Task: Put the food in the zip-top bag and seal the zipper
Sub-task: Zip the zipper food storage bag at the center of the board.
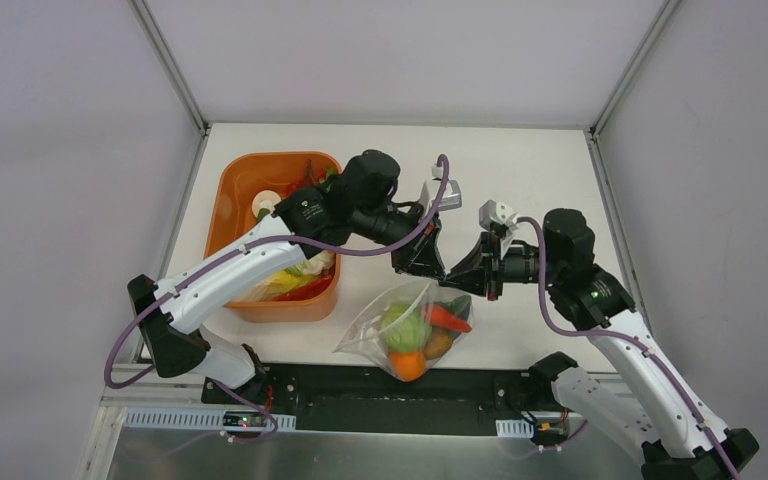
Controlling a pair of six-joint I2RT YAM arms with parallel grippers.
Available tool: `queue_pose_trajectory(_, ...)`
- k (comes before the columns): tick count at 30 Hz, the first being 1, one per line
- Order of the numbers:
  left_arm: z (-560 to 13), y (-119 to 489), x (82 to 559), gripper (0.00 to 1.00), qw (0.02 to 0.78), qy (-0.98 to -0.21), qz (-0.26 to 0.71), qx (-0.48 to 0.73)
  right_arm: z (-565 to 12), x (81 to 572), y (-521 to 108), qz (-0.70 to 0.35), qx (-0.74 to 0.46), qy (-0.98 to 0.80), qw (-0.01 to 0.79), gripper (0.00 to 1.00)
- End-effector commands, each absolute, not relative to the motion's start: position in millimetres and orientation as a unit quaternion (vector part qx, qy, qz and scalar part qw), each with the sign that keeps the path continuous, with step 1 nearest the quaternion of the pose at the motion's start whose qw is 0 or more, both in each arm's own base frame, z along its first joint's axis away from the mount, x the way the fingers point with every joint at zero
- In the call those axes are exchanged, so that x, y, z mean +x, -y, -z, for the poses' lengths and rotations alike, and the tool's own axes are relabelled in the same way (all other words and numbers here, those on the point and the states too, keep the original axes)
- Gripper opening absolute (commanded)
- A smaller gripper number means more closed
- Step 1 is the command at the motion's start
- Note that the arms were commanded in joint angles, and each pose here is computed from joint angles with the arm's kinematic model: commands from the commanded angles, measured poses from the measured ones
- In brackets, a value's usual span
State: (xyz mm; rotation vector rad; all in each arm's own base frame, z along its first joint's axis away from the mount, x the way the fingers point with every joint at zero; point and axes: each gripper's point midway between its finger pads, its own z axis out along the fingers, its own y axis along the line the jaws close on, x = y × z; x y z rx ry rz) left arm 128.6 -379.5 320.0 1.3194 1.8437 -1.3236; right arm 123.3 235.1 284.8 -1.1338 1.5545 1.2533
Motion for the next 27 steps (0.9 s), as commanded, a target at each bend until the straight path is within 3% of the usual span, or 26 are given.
queue_pose_trajectory(1,-348,377,123,0.00,0.288,-0.647,0.503,0.495,-302,128,-237,-0.498,-0.448,-0.590,0.451,0.00)
queue_pose_trajectory(27,-313,332,142,0.00,0.335,-0.718,0.396,0.463,-315,188,-205,-0.418,-0.246,-0.663,0.570,0.00)
